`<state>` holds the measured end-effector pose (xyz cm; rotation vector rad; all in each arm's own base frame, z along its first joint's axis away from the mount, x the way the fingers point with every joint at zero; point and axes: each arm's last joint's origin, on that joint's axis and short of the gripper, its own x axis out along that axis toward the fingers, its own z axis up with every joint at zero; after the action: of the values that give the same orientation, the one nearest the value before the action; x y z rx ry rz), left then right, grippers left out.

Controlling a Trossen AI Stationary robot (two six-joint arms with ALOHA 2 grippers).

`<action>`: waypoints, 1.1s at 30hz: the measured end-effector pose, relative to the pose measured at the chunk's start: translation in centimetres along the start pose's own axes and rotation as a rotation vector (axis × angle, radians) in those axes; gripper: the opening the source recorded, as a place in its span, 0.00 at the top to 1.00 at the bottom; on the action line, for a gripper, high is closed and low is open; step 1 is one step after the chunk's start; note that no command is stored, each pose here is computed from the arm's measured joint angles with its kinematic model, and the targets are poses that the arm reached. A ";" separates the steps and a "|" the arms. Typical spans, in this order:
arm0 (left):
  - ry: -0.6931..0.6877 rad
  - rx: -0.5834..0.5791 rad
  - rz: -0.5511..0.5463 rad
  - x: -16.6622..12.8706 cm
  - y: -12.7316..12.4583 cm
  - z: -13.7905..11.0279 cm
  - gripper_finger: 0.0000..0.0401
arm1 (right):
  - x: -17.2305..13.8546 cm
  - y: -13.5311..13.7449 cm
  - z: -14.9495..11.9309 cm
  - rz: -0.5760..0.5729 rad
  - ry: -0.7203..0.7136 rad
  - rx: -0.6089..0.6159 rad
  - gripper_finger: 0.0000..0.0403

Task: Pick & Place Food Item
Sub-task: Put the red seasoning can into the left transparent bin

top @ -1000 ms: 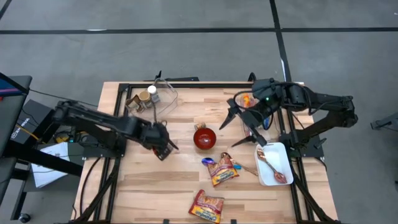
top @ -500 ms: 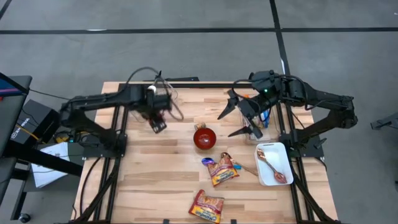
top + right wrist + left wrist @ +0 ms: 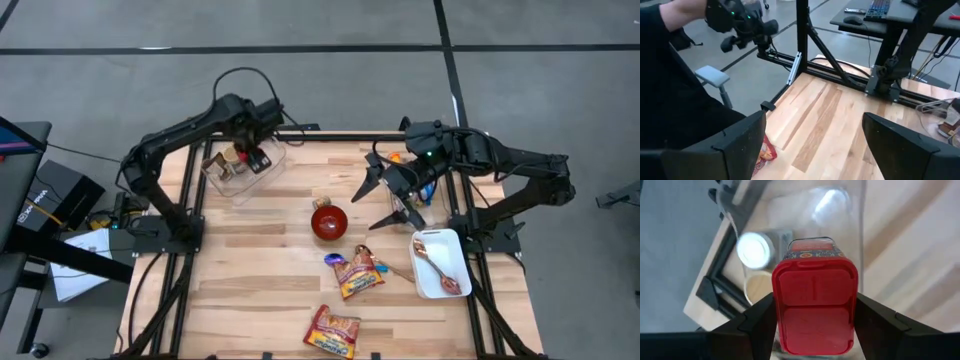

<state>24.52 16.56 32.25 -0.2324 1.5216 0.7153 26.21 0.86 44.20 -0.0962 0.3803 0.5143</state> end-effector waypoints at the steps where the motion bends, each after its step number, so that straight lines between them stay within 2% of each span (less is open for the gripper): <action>1: -0.011 -0.012 0.000 0.3 0.3 0.3 0.46 | 0.0 0.0 0.0 0.000 0.000 0.006 0.19; 5: -0.064 -0.015 -0.024 0.9 0.6 1.4 0.46 | 0.2 0.0 -0.2 0.000 0.002 0.017 0.19; 15: -0.003 0.016 -0.021 4.0 -0.4 3.6 0.46 | 1.4 -0.4 -1.5 0.001 0.018 0.030 0.19; 24: 0.018 0.013 -0.031 6.6 -0.9 5.2 0.46 | 1.2 -1.1 -1.8 -0.021 0.020 0.030 0.19; 29: 0.031 -0.006 -0.038 7.8 -0.4 5.8 0.46 | 1.0 -1.3 -1.8 -0.027 0.020 0.031 0.19; 33: 0.067 -0.006 -0.039 9.0 -0.2 5.3 0.46 | 1.0 -1.3 -1.8 -0.026 0.020 0.028 0.19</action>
<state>28.08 21.87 24.00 -0.2922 1.5752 0.6871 27.07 -0.11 42.11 -0.0792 0.4051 0.4820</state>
